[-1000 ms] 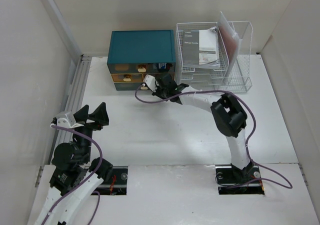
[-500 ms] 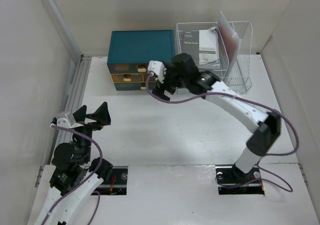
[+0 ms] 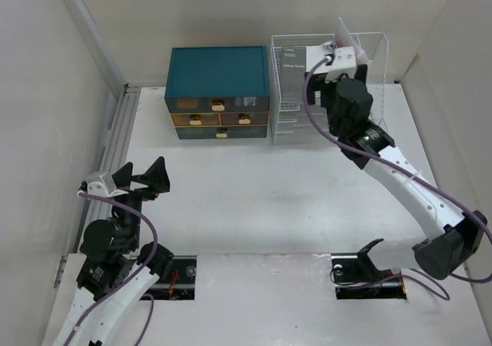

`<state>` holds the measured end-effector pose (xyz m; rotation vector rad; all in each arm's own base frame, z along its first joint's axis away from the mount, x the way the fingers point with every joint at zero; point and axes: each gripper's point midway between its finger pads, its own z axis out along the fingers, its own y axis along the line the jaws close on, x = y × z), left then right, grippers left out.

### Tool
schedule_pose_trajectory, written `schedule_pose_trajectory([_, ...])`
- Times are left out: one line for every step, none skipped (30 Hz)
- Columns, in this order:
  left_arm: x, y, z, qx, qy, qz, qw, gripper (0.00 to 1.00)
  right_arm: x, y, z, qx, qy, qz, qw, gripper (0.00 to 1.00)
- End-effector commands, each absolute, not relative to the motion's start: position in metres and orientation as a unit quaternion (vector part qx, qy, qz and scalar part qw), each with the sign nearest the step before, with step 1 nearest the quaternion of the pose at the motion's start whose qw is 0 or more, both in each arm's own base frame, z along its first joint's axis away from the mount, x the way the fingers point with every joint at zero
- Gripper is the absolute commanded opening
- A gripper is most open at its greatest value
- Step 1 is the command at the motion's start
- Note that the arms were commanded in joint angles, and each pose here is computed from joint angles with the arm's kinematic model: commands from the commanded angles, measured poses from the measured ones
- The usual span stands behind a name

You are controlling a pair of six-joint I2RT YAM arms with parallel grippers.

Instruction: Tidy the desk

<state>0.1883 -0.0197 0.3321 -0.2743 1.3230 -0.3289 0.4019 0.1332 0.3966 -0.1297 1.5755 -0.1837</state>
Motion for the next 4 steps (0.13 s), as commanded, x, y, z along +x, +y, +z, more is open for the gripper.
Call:
schedule_pose_trajectory([0.191,-0.021,0.337,-0.131,0.602,-0.156,0.772,1.00,0.393,0.079,0.416,0.067,0.676,-0.059,0.732,1.00])
schedule_pose_trajectory([0.193,-0.022,0.335,-0.130,0.606,-0.154,0.770,1.00,0.383,0.069,0.428,0.076,0.661,-0.043,0.745,1.00])
schedule_pose_trajectory([0.193,-0.022,0.335,-0.130,0.606,-0.154,0.770,1.00,0.382,0.061,0.431,0.076,0.657,-0.036,0.749,1.00])
schedule_pose_trajectory([0.192,-0.024,0.335,-0.126,0.606,-0.158,0.770,1.00,0.377,0.058,0.435,0.075,0.653,-0.032,0.753,1.00])
